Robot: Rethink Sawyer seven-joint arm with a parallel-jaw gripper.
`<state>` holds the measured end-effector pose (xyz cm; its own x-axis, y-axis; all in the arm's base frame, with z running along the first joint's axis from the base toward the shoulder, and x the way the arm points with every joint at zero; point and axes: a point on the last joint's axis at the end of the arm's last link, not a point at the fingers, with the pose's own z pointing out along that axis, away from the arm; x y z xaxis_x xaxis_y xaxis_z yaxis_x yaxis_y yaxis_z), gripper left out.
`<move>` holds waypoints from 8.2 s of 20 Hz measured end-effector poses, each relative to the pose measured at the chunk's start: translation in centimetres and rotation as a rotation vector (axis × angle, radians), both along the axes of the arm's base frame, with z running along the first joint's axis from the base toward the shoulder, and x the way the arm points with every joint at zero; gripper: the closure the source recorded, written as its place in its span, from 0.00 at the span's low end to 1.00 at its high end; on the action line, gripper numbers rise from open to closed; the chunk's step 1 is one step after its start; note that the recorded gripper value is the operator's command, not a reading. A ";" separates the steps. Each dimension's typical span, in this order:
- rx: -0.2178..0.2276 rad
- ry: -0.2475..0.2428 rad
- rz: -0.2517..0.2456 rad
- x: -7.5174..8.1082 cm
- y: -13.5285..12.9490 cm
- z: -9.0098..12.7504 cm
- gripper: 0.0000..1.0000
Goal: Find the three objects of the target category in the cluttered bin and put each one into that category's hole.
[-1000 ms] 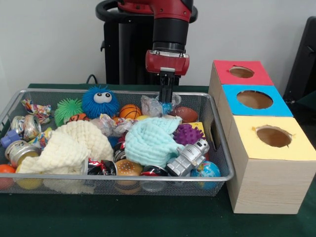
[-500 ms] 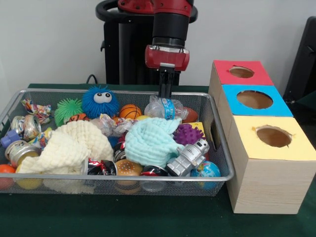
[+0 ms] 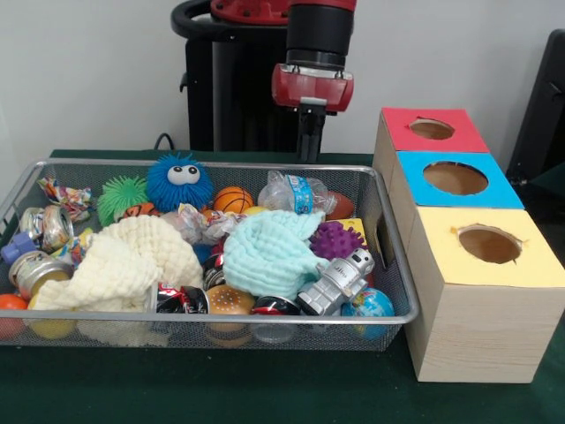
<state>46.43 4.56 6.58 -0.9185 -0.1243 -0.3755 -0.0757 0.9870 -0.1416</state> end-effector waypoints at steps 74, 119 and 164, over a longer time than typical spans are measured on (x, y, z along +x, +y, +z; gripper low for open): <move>0.063 0.079 -0.016 -1.3 -0.6 -2.8 0.00; 0.246 -0.058 -0.514 -0.5 0.1 -3.9 0.00; 0.259 0.000 -0.978 -5.0 1.8 -2.3 0.00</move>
